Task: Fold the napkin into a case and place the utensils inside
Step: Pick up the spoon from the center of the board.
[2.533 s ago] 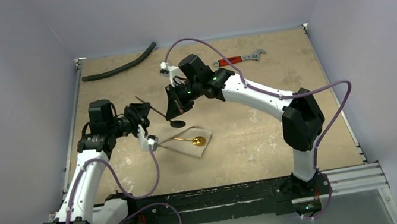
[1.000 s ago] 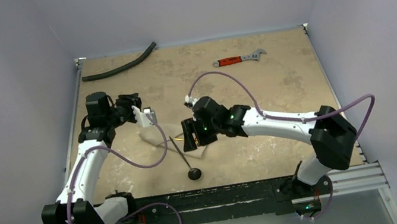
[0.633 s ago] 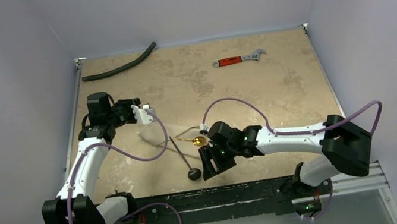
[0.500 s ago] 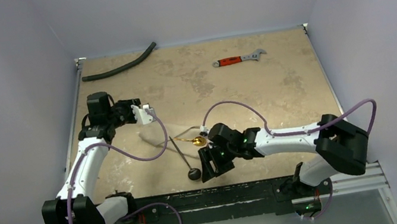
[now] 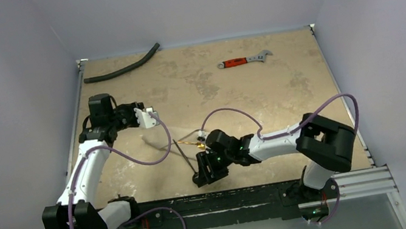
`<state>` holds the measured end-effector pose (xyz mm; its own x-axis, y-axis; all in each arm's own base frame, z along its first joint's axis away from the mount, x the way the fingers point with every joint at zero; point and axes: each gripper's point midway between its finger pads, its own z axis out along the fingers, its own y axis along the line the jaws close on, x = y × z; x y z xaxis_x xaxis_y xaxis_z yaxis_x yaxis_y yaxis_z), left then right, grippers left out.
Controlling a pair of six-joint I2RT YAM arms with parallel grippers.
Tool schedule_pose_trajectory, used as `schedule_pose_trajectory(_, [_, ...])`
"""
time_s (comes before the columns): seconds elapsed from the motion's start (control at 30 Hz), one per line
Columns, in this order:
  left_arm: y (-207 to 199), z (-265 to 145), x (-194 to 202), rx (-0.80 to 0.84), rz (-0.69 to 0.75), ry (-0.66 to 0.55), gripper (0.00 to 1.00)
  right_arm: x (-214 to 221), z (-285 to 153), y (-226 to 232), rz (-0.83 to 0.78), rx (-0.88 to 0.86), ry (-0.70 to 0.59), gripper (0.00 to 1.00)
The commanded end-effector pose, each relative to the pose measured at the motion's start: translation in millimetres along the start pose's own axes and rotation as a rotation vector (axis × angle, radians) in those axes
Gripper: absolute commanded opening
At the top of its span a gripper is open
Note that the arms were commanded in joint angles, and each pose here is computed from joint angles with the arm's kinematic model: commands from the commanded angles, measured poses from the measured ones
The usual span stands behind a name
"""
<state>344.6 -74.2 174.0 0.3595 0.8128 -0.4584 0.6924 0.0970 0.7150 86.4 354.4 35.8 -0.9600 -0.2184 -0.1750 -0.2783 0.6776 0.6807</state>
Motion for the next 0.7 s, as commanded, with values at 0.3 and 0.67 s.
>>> schedule_pose_trajectory(0.3, [20, -15, -17, -0.046, 0.055, -0.023, 0.22, -2, 20, -11, -0.012, 0.100, 0.009, 0.41])
schedule_pose_trajectory(0.67, [7, -12, -13, 0.002, 0.071, -0.017, 0.18, -14, 19, -14, -0.011, 0.172, -0.015, 0.59])
